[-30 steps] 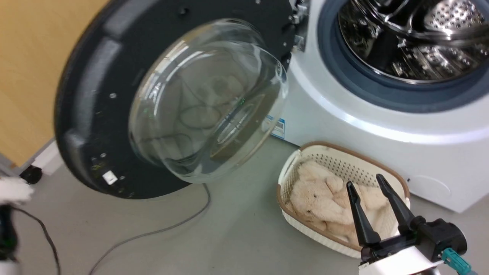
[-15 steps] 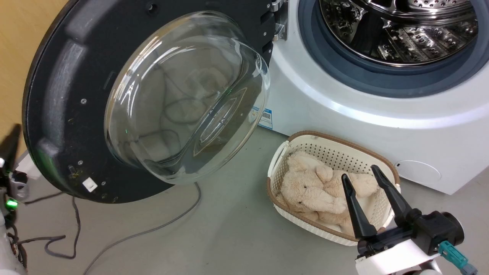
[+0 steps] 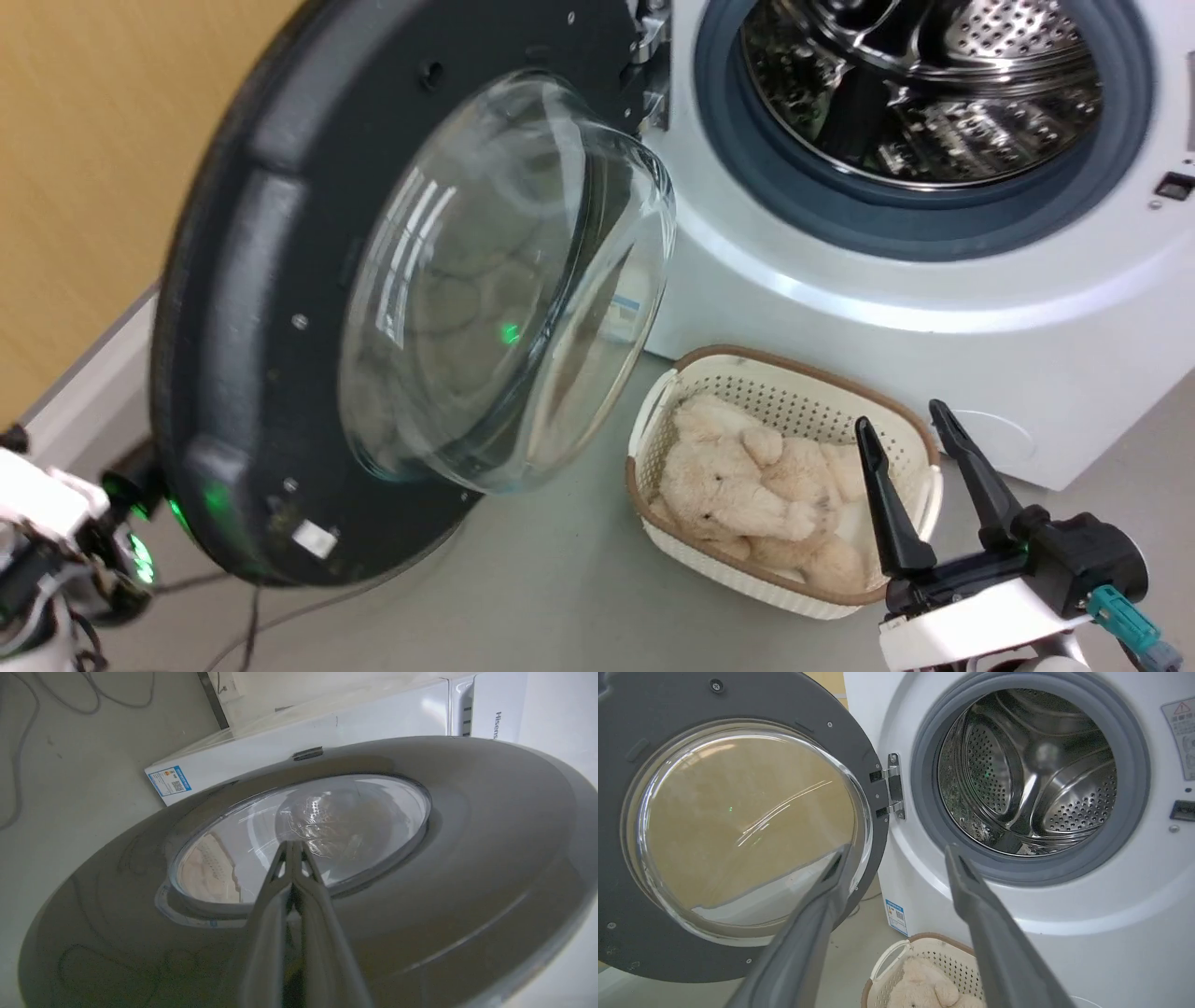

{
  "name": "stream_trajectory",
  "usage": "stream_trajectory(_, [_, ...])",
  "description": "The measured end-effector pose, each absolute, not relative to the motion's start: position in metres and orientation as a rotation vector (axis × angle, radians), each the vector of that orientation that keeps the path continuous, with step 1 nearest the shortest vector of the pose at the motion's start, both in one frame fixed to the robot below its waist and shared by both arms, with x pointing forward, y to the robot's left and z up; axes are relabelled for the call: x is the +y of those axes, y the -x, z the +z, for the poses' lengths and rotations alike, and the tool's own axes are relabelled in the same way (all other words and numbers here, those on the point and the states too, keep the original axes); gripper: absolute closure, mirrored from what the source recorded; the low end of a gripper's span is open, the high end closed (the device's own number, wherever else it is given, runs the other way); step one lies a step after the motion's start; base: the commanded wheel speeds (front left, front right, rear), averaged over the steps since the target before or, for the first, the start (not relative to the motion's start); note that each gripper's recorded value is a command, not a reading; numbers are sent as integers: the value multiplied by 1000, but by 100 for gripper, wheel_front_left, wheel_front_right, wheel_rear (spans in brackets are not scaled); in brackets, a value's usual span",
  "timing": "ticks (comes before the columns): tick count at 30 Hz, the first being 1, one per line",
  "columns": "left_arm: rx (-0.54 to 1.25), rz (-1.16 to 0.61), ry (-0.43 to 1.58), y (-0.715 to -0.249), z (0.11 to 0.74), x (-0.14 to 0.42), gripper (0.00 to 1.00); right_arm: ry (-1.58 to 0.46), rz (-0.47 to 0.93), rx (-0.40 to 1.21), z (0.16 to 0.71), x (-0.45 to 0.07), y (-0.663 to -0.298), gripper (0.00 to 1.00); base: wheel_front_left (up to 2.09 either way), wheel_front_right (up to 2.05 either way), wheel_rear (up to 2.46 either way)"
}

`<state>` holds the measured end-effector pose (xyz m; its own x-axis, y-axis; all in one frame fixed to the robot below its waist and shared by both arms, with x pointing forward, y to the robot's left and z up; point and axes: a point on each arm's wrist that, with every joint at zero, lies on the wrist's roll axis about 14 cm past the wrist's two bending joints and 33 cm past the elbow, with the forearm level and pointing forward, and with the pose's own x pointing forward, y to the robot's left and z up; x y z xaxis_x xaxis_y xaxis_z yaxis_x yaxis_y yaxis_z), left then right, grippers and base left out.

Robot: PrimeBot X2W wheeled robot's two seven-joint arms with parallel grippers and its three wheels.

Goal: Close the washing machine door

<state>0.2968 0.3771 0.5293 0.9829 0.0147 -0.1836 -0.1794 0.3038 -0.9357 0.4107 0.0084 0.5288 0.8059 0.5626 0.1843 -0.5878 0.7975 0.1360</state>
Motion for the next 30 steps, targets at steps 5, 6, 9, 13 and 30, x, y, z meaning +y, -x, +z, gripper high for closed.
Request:
stream_trajectory(5, [233,1,1284,-297,525,332,100,-188,566,-153,534,-8,-411,0,0,0,0])
stream_trajectory(6, [254,-27,1288,-298,524,320,100,-186,554,-153,534,-12,-410,0,0,0,0])
stream_trajectory(9, [290,-83,1306,-301,522,290,100,-183,521,-155,535,-23,-409,0,0,0,0])
stream_trajectory(13, [341,-182,1332,-306,523,254,100,-176,468,-163,536,-41,-409,0,0,0,0])
stream_trajectory(30, [599,-527,1484,-345,505,83,100,-145,234,-164,533,-124,-394,0,0,0,0])
